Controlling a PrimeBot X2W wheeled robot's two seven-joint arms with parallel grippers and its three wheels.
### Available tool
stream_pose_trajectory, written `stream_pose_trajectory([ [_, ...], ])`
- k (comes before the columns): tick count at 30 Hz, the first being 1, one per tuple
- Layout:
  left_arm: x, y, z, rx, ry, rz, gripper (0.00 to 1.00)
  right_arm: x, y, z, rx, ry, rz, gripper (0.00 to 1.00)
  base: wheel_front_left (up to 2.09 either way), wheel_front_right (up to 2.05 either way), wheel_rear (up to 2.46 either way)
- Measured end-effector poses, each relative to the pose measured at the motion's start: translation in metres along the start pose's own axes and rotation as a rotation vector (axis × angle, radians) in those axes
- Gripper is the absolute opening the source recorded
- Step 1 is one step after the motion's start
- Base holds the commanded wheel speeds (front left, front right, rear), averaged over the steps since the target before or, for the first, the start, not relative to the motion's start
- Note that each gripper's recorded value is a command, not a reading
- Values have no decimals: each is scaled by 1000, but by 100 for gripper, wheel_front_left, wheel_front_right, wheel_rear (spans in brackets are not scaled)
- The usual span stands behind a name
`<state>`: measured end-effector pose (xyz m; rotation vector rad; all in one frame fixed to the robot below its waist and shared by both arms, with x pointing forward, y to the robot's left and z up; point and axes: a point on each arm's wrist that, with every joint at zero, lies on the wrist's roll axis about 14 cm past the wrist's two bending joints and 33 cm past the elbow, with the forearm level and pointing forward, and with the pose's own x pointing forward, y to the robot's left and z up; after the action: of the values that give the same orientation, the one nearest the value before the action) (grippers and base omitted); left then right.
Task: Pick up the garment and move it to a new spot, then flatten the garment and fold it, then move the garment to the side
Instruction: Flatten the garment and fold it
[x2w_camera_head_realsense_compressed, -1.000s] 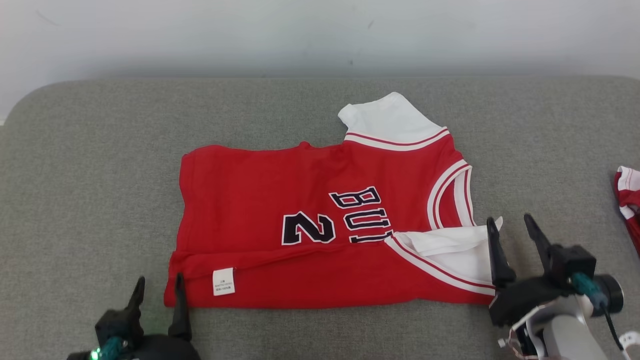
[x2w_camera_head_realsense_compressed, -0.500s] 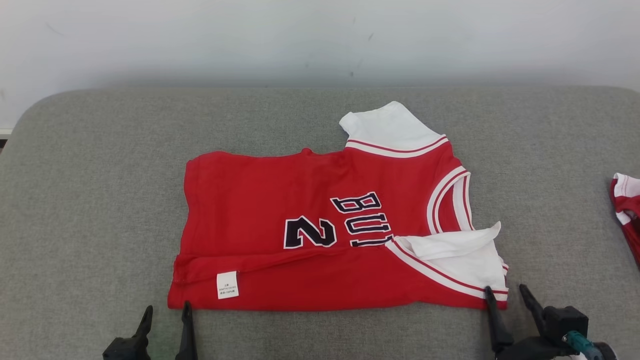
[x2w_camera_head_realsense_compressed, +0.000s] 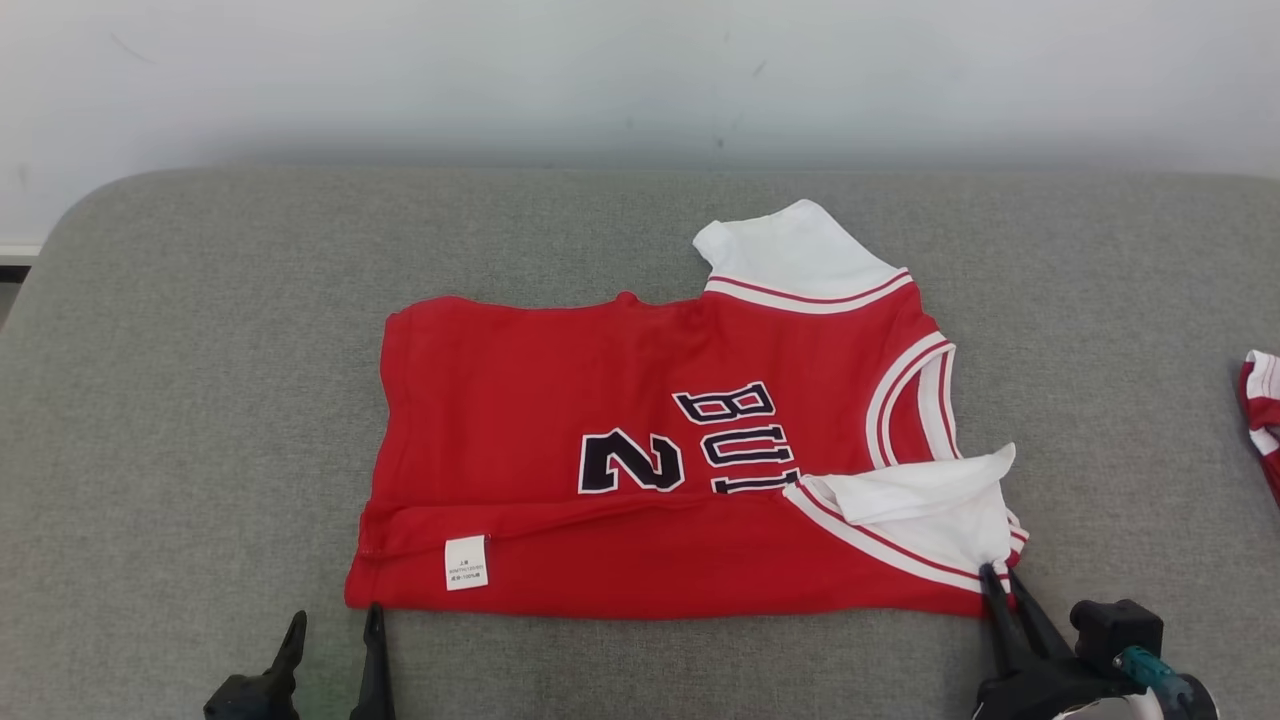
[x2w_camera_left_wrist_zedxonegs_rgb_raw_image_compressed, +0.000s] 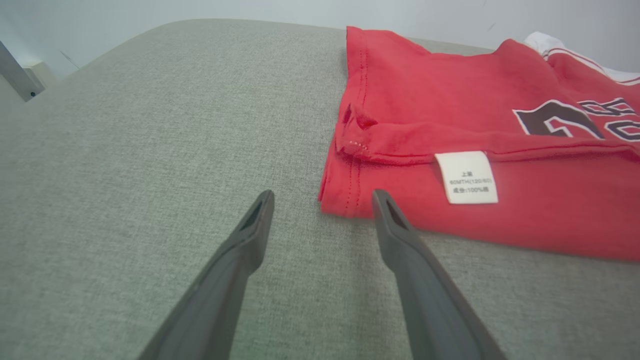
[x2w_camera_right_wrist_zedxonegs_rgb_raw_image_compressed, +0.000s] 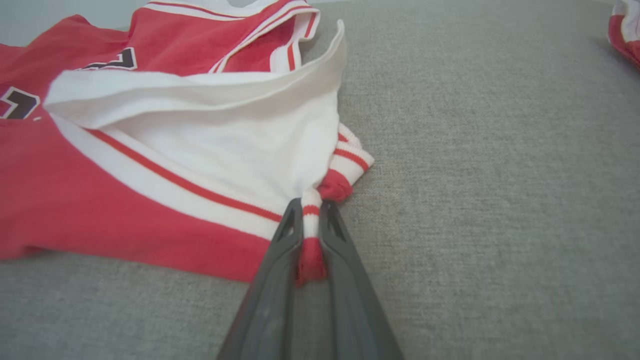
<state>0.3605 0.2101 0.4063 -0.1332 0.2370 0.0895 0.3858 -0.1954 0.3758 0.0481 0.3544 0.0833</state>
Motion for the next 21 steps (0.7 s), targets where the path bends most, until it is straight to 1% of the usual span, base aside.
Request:
stream_pose_trajectory([
  [5, 6, -4, -1, -16, 4, -12, 100, 2, -5, 10, 0, -30, -9, 0, 0, 0, 0],
  [15, 23, -12, -12, -58, 51, -30, 100, 9, -3, 13, 0, -41, 5, 0, 0, 0, 0],
  [16, 24, -13, -15, -62, 61, -32, 91, 9, -3, 13, 0, -42, 6, 0, 0, 0, 0],
  [17, 25, -15, -23, -67, 85, -34, 38, 10, -3, 13, 1, -43, 6, 0, 0, 0, 0],
  [18, 25, -15, -24, -67, 90, -35, 9, 11, -4, 13, 1, -43, 6, 0, 0, 0, 0],
  [19, 27, -16, -24, -69, 92, -37, 0, 11, -4, 13, 1, -43, 6, 0, 0, 0, 0],
  [21, 29, -18, -27, -74, 103, -46, 0, 11, -5, 13, 3, -42, 5, 0, 0, 0, 0],
])
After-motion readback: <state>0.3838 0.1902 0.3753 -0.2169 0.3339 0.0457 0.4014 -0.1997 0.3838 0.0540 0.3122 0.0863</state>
